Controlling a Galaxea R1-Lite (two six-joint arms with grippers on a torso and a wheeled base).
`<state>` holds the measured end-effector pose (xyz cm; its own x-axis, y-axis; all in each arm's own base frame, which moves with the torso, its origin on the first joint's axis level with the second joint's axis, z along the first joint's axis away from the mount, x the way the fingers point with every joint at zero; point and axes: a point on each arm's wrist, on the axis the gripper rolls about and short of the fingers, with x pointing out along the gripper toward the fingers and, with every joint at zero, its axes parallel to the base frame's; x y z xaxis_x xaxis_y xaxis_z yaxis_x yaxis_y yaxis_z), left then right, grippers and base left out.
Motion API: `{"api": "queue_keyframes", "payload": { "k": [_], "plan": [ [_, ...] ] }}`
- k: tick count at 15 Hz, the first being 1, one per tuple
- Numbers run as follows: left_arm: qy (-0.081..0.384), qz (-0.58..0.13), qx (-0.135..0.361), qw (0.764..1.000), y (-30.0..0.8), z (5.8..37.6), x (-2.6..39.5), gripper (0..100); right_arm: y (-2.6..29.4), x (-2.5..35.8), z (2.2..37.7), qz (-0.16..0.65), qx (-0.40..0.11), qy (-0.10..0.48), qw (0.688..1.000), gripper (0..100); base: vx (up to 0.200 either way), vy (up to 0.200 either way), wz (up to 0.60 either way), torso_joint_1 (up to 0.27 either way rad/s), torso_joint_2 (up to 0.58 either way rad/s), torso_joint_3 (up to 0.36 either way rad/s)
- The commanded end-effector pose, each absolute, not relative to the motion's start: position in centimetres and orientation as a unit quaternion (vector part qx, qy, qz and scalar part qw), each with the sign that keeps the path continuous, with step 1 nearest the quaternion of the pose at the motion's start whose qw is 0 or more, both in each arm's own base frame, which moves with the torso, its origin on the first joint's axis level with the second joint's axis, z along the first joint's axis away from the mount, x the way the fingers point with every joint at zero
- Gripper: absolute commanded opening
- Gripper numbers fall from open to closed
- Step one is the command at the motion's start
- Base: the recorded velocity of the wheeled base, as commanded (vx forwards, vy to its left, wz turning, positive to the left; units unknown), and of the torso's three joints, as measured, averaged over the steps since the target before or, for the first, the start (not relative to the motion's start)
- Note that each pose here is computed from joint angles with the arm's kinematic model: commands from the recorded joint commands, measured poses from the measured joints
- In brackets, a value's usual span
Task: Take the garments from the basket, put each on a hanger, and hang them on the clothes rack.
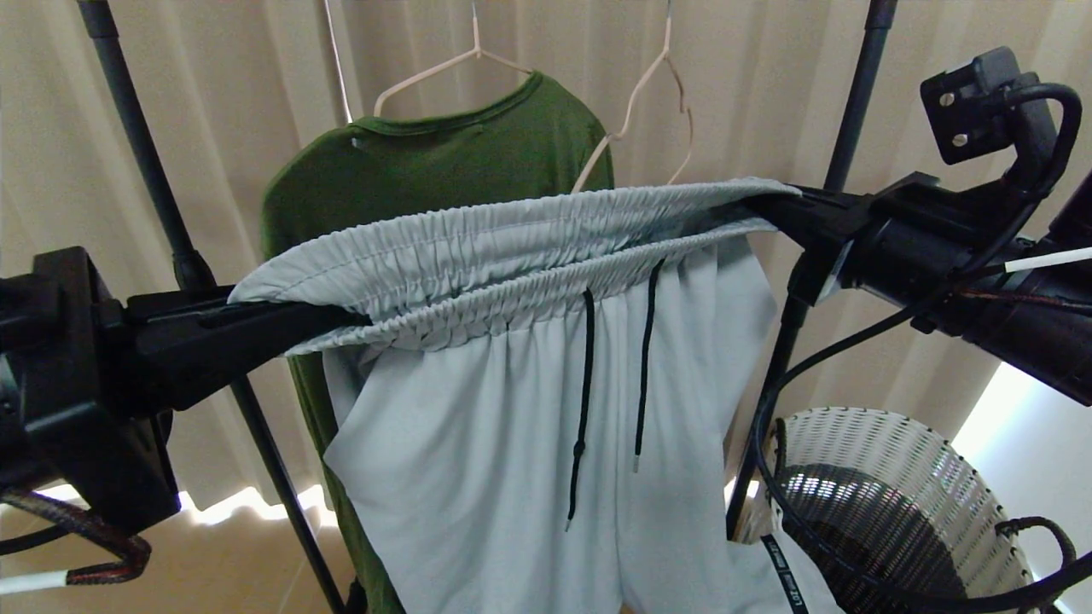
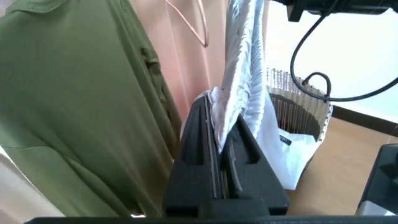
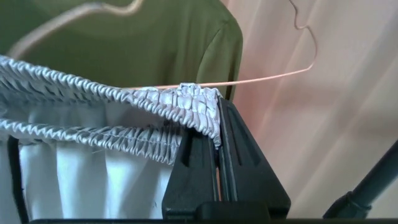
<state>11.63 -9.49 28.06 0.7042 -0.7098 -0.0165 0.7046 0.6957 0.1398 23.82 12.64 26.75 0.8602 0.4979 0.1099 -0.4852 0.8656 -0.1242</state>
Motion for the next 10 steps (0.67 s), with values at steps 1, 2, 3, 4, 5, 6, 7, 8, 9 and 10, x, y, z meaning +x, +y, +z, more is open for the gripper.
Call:
{"api": "queue_keyframes", "payload": {
  "k": [1, 2, 3, 4, 5, 6, 7, 8, 9, 10],
  "plan": [
    [-0.022, -0.383, 0.067, 0.921, -9.5, 28.2, 11.6, 0, 12.7, 23.8, 26.6, 0.255, -0.047, -0.067, 0.963, 0, 0.000, 0.000, 0.00, 0.000, 0.00, 0.000],
    [-0.024, -0.383, 0.067, 0.921, -9.5, 28.3, 11.7, 0, 12.6, 23.6, 26.8, 0.254, -0.053, -0.071, 0.963, 0, 0.000, 0.000, 0.00, 0.000, 0.00, 0.000],
    [-0.026, -0.378, 0.066, 0.923, -9.6, 28.6, 12.0, 0, 12.5, 23.5, 26.8, 0.253, -0.066, -0.075, 0.962, 0, 0.000, 0.000, 0.00, 0.000, 0.00, 0.000],
    [-0.028, -0.367, 0.066, 0.927, -9.9, 29.1, 12.6, 0, 12.2, 22.9, 27.3, 0.251, -0.077, -0.087, 0.961, 0, 0.000, 0.000, 0.00, 0.000, 0.00, 0.000],
    [-0.026, -0.347, 0.067, 0.935, -10.0, 29.4, 13.3, 0, 12.0, 22.5, 27.7, 0.250, -0.077, -0.093, 0.961, 0, 0.000, 0.000, 0.00, 0.000, 0.00, 0.000],
    [-0.020, -0.324, 0.069, 0.943, -10.4, 29.6, 14.3, 0, 11.7, 22.0, 28.2, 0.249, -0.074, -0.103, 0.960, 0, 0.000, 0.000, 0.00, 0.000, 0.00, 0.000],
    [-0.018, -0.304, 0.069, 0.950, -10.9, 29.8, 15.0, 0, 11.5, 21.5, 28.6, 0.249, -0.073, -0.109, 0.960, 0, 0.000, 0.000, 0.00, 0.000, 0.00, 0.000],
    [-0.016, -0.284, 0.068, 0.956, -11.3, 30.1, 15.8, 0, 11.2, 21.1, 28.8, 0.247, -0.072, -0.112, 0.960, 0, 0.000, 0.000, 0.00, 0.000, 0.00, 0.000],
    [-0.018, -0.261, 0.068, 0.963, -11.8, 30.2, 16.7, 0, 10.9, 20.5, 29.0, 0.248, -0.072, -0.114, 0.959, 0, 0.000, 0.000, 0.00, 0.000, 0.00, 0.000],
    [-0.024, -0.237, 0.066, 0.969, -12.1, 30.3, 17.6, 0, 10.5, 19.7, 29.3, 0.247, -0.071, -0.116, 0.959, 0, 0.000, 0.000, 0.00, 0.000, 0.00, 0.000]
  ]
}}
